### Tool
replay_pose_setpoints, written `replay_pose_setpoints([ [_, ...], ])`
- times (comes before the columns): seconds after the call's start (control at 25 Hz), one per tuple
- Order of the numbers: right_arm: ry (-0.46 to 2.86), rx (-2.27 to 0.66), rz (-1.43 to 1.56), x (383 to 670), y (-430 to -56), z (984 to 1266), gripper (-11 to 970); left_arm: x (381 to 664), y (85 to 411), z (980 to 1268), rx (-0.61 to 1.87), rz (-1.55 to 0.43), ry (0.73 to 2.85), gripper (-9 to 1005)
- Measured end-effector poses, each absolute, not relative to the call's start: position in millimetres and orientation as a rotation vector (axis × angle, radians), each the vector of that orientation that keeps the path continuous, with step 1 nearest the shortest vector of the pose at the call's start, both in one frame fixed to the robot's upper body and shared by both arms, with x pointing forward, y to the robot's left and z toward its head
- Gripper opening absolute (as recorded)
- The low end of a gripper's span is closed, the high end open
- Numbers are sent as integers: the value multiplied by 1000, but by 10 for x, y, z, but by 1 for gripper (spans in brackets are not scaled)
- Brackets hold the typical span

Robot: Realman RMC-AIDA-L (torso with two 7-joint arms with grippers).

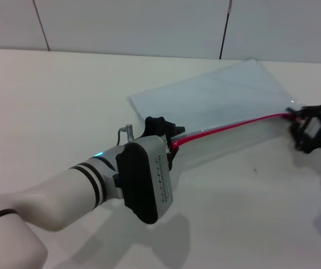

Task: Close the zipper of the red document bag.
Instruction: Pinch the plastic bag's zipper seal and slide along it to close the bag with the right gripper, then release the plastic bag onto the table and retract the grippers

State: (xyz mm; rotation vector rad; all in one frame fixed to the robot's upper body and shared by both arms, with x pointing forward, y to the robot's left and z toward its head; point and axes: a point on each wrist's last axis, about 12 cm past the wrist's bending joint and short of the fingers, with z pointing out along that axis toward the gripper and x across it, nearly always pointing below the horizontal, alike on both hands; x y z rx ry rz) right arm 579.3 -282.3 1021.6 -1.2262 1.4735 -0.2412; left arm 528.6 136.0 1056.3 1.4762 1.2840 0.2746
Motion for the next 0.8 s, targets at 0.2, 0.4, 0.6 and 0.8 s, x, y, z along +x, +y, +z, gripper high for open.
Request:
replay_pose_setpoints([
  [0.2,1566,-1116,-347,5865,-2981,10219,74,5281,1367,10556,1490,289,1272,54],
  [0.4,1581,-1084,-438,5893,-3025,10218,73,5279,1367,10555,1490,290,1272,54],
  [0.6,1576,-1073,-417,5876,-2945,10197,135,5283,1381,10545,1488,292,1277,55],
  [0.8,1571,-947,-378,5875,-2900,10239,213,5302,1429,10527,1416,281,1283,55],
])
